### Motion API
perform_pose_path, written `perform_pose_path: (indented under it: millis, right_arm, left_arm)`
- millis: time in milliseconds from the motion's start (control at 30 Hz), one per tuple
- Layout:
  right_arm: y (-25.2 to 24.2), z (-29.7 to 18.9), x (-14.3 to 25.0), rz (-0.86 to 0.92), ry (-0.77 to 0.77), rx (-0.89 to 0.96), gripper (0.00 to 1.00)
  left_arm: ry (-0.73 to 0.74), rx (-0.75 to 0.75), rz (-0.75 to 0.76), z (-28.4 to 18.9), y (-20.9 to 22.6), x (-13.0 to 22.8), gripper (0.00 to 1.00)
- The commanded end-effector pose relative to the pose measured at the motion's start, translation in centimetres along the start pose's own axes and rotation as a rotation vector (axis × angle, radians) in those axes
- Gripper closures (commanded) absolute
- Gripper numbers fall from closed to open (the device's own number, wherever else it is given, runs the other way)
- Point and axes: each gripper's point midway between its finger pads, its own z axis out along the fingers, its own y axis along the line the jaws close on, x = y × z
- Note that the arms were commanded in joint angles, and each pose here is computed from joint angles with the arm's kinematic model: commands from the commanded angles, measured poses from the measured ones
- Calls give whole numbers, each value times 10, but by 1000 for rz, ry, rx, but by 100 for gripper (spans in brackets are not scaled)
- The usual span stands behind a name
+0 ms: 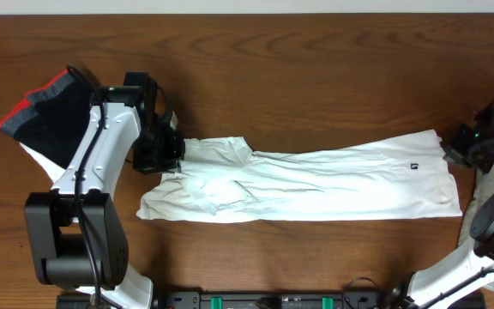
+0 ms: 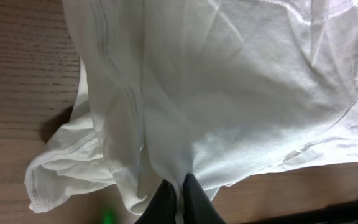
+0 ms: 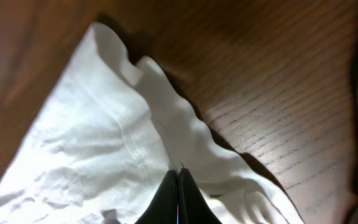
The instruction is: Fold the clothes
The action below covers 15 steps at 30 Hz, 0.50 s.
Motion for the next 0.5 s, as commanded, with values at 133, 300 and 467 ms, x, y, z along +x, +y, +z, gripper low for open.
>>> perform_pose_path:
  millis: [133, 300, 467]
  right_arm:
    - [4, -16, -3, -11, -23, -7, 99]
    - [-5, -18, 12, 20, 38, 5, 99]
    - [-29, -27, 23, 97, 88, 41, 99]
  left_arm:
    - [6, -3, -14, 1, 2, 2, 94]
    - [6, -3, -13, 1, 2, 2, 94]
    - [14, -4, -15, 1, 2, 4, 94]
